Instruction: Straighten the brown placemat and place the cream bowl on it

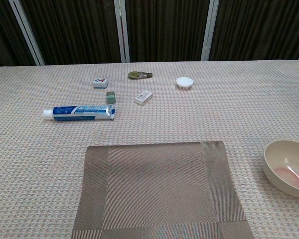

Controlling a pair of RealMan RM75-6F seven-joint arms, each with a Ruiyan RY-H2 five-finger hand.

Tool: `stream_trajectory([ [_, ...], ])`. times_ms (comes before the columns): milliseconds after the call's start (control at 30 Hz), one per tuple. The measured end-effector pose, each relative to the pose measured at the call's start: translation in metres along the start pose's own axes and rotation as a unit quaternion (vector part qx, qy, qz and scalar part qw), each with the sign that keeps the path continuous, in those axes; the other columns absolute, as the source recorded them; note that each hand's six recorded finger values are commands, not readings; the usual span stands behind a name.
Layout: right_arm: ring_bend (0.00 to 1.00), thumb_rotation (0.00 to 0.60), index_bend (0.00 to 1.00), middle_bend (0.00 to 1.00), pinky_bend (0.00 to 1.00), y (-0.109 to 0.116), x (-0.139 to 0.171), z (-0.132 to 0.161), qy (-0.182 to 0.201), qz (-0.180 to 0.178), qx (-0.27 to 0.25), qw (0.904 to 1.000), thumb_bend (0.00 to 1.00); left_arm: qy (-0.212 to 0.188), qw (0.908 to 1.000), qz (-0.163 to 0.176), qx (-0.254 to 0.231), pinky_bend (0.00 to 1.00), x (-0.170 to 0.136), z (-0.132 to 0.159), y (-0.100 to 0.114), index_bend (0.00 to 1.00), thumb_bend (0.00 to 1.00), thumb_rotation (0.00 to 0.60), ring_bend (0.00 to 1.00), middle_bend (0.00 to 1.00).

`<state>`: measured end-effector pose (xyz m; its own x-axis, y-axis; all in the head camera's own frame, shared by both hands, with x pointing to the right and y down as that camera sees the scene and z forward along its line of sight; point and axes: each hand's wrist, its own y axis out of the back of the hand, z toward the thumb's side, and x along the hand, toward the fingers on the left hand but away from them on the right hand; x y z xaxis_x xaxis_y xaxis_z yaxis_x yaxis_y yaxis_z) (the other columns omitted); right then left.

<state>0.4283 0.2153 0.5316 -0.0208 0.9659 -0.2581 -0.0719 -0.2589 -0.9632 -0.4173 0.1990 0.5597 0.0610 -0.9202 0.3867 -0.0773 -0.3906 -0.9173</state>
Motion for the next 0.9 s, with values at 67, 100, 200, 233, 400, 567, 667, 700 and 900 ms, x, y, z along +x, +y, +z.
stream_trajectory([
  [67, 0.0, 0.6, 0.0, 0.0, 0.0, -0.002, 0.001, 0.002, 0.004, 0.006, -0.001, 1.0, 0.0, -0.001, 1.0, -0.002, 0.006, 0.0, 0.001, -0.003, -0.002, 0.0, 0.0, 0.6, 0.0, 0.0],
  [100, 0.0, 0.6, 0.0, 0.0, 0.0, -0.003, 0.002, 0.002, 0.004, 0.009, -0.002, 1.0, 0.0, -0.001, 1.0, -0.002, 0.008, 0.0, 0.002, -0.005, -0.002, 0.0, 0.0, 0.6, 0.0, 0.0],
  [200, 0.0, 0.6, 0.0, 0.0, 0.0, -0.006, 0.004, 0.005, 0.008, 0.018, -0.006, 0.9998, 0.0, -0.003, 1.0, 0.0, 0.008, 0.0, 0.003, -0.007, -0.002, 0.0, 0.0, 0.6, 0.0, 0.0],
  [233, 0.0, 0.6, 0.0, 0.0, 0.0, -0.007, 0.005, 0.006, 0.01, 0.021, -0.009, 0.9997, 0.0, -0.003, 1.0, 0.0, 0.007, 0.0, 0.003, -0.007, -0.001, 0.0, 0.0, 0.6, 0.0, 0.0],
  [400, 0.0, 0.6, 0.0, 0.0, 0.0, -0.016, 0.01, 0.021, 0.032, 0.061, -0.049, 0.9964, 0.0, -0.002, 1.0, 0.002, 0.006, 0.0, 0.002, -0.01, 0.003, 0.0, 0.0, 0.6, 0.0, 0.0],
  [567, 0.0, 0.6, 0.06, 0.0, 0.0, -0.035, 0.016, 0.039, 0.071, 0.118, -0.06, 0.9886, 0.0, 0.003, 0.9999, 0.013, 0.005, 0.0, 0.001, -0.013, 0.012, 0.0, 0.0, 0.6, 0.0, 0.0],
  [667, 0.0, 0.6, 0.12, 0.0, 0.0, -0.052, 0.019, 0.048, 0.095, 0.154, -0.053, 0.9821, 0.0, 0.007, 0.9998, 0.018, 0.004, 0.0, -0.003, -0.014, 0.018, 0.0, 0.0, 0.6, 0.0, 0.0],
  [700, 0.0, 0.6, 0.14, 0.0, 0.0, -0.057, 0.019, 0.051, 0.103, 0.165, -0.051, 0.9796, 0.0, 0.009, 0.9998, 0.018, 0.004, 0.0, -0.005, -0.015, 0.02, 0.0, 0.0, 0.6, 0.0, 0.0],
  [900, 0.0, 0.6, 0.21, 0.0, 0.0, -0.089, 0.021, 0.078, 0.172, 0.213, -0.022, 0.9615, 0.0, 0.02, 0.9995, 0.025, 0.001, 0.0, -0.01, -0.02, 0.027, 0.0, 0.0, 0.6, 0.0, 0.0],
])
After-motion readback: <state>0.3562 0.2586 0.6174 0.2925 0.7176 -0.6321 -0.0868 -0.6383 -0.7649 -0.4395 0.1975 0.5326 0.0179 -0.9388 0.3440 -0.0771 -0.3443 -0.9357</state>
